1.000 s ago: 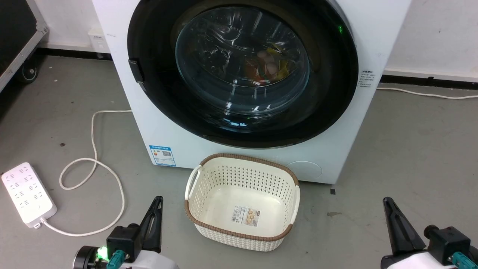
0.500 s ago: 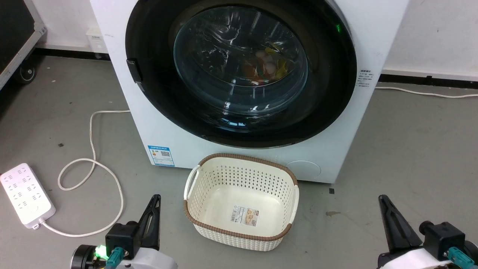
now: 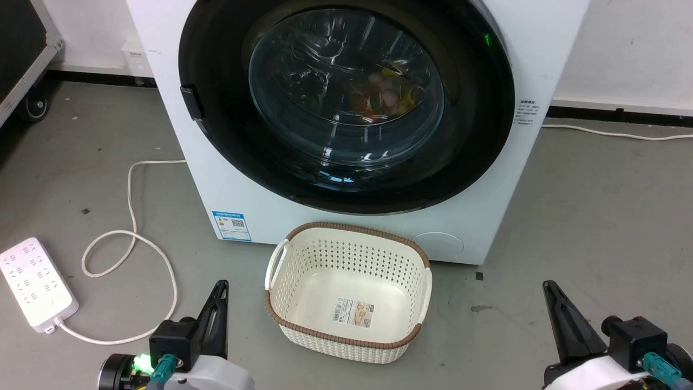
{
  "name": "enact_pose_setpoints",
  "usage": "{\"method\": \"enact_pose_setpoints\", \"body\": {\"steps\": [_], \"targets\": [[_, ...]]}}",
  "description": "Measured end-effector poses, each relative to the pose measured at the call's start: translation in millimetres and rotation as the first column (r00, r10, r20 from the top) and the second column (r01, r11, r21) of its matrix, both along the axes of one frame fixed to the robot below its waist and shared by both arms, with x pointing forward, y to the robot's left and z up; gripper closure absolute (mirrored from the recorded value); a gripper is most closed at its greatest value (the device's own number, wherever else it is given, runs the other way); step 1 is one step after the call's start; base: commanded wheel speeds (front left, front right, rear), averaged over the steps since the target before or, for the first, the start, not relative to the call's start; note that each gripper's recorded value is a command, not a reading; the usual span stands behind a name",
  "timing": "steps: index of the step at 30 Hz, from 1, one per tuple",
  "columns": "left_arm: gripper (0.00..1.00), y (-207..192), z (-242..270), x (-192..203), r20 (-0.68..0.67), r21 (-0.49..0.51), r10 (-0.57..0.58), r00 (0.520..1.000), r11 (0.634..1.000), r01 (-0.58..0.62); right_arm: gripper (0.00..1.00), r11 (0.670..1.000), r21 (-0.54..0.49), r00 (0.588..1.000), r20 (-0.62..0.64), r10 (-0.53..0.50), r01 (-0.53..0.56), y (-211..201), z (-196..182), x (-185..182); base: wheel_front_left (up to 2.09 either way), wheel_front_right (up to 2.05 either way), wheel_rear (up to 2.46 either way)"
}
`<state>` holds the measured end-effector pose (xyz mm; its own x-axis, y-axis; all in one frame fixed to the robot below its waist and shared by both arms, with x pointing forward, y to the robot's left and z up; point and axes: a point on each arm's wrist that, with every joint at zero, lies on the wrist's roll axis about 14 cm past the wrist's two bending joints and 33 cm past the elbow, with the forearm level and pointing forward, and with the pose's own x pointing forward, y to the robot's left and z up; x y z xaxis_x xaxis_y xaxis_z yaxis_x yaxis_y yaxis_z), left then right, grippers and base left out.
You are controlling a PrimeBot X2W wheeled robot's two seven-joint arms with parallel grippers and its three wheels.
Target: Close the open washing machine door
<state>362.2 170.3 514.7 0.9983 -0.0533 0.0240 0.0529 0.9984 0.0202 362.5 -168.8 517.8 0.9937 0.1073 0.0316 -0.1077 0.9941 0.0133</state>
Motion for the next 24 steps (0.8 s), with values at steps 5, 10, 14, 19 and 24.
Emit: {"method": "enact_pose_setpoints", "body": {"steps": [5,10,14,19,24], "targets": [[1.00,0.8,0.1,0.7,-0.005,0.006,0.005,1.000,1.000,-0.005,1.00,1.000,-0.008,1.000,-0.006,0.002,-0.002,0.7,-0.5,-0.1,0.00,0.00,0.00],[1.00,0.9,0.9,1.3,-0.008,0.008,0.006,1.000,1.000,-0.006,1.00,1.000,-0.012,1.000,-0.012,0.004,-0.004,1.2,-0.8,0.2,0.00,0.00,0.00],[1.00,1.1,1.9,1.9,-0.009,0.007,0.008,1.000,1.000,-0.008,1.00,1.000,-0.020,1.000,-0.017,0.006,-0.006,1.8,-1.0,0.4,0.00,0.00,0.00],[1.00,1.3,2.4,2.6,-0.013,0.012,0.010,1.000,1.000,-0.010,1.00,1.000,-0.024,1.000,-0.016,0.007,-0.007,2.3,1.4,2.4,0.00,0.00,0.00],[1.00,2.3,2.7,3.2,-0.018,0.012,0.015,1.000,1.000,-0.014,1.00,1.000,-0.029,1.000,-0.019,0.009,-0.010,3.1,1.9,3.2,0.00,0.00,0.00]]}}
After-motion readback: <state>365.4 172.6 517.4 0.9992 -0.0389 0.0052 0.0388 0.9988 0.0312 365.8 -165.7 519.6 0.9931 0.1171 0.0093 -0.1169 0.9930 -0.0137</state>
